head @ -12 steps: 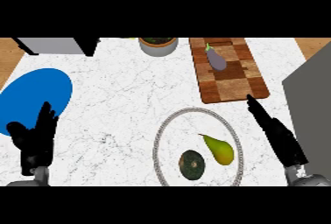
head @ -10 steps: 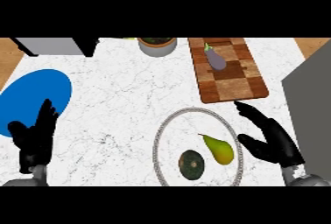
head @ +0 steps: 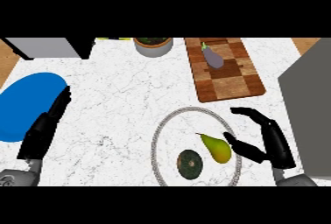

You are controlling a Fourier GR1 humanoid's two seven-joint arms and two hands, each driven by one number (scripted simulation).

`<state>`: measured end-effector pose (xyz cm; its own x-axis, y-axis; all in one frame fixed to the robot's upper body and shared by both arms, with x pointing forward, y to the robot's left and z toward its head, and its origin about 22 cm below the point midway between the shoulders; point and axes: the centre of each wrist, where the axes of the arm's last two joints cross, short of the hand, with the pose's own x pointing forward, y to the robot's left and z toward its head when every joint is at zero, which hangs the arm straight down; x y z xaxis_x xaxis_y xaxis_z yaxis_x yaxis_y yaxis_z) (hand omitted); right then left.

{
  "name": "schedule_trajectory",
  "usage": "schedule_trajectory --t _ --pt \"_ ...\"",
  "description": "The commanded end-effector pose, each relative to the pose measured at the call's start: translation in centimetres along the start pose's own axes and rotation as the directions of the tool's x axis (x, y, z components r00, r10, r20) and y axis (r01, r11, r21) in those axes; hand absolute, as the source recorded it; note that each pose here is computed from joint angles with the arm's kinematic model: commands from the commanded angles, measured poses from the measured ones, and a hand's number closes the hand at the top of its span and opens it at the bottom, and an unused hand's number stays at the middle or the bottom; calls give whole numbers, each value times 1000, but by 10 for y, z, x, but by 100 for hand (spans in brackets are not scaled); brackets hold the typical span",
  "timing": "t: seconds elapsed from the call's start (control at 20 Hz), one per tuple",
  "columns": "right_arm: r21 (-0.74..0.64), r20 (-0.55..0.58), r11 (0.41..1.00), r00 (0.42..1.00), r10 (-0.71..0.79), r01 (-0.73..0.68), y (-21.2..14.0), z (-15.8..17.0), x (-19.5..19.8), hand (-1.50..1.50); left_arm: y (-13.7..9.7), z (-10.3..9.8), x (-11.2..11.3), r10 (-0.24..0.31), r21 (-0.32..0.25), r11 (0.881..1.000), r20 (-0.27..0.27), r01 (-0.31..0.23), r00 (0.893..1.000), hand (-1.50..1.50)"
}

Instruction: Pick the pear from the placemat and place it in the tiered shelf

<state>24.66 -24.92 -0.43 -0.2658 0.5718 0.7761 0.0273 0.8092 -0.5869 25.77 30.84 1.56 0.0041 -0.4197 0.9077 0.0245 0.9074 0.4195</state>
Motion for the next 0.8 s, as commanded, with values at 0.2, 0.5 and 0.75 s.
schedule_trajectory --t 0.2,0.5,0.75 --pt "48 263 989 957 123 -140 31 29 -18 -150 9 -5 -11 -33 -80 996 57 37 998 0" --pt "44 187 895 883 430 -445 13 35 26 -150 -2 -6 -8 -30 -89 995 60 35 998 0" --pt "152 99 719 734 672 -679 8 42 37 -150 3 -6 -8 -51 -71 996 39 54 998 0"
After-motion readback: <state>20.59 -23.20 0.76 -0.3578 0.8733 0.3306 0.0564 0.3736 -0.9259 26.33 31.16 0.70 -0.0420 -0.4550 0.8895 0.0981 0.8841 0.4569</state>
